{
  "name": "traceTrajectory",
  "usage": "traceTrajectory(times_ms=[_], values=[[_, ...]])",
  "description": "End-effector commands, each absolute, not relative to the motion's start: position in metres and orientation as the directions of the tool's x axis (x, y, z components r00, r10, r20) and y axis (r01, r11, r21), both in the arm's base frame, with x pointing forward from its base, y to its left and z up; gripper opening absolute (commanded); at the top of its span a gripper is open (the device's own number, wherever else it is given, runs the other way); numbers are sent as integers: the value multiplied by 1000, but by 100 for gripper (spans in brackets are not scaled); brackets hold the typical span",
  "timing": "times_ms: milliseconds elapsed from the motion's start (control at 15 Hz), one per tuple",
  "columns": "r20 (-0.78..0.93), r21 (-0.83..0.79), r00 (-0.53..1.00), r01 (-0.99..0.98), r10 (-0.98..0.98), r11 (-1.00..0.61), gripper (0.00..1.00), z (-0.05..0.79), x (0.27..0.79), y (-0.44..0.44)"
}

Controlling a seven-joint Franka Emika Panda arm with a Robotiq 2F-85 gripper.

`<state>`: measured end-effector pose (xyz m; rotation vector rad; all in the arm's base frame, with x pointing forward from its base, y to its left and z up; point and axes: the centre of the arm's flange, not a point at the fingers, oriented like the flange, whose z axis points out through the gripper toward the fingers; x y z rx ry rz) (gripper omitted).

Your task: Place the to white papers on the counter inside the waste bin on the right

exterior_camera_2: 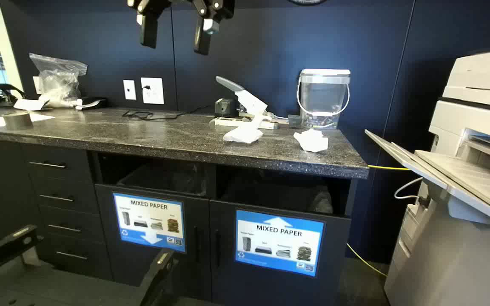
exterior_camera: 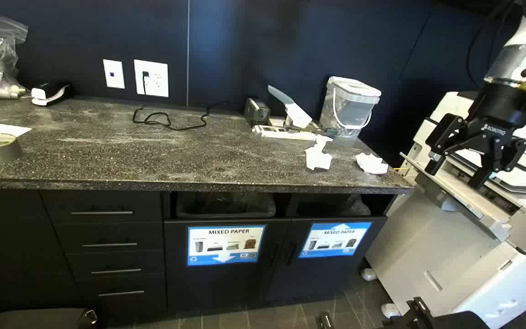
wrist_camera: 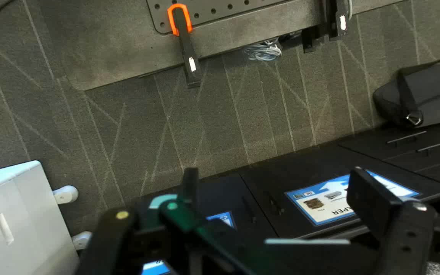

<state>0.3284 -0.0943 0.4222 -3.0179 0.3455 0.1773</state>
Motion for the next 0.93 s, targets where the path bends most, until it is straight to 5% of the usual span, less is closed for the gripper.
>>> traceTrajectory(times_ms=[0, 400, 867], values=[[-123, -85, 968, -230, -219, -969, 100, 424, 329, -95], [-106, -68, 970, -229, -221, -971, 100, 419, 337, -98], [76, 54, 997, 30, 34, -998, 100, 374, 400, -132]])
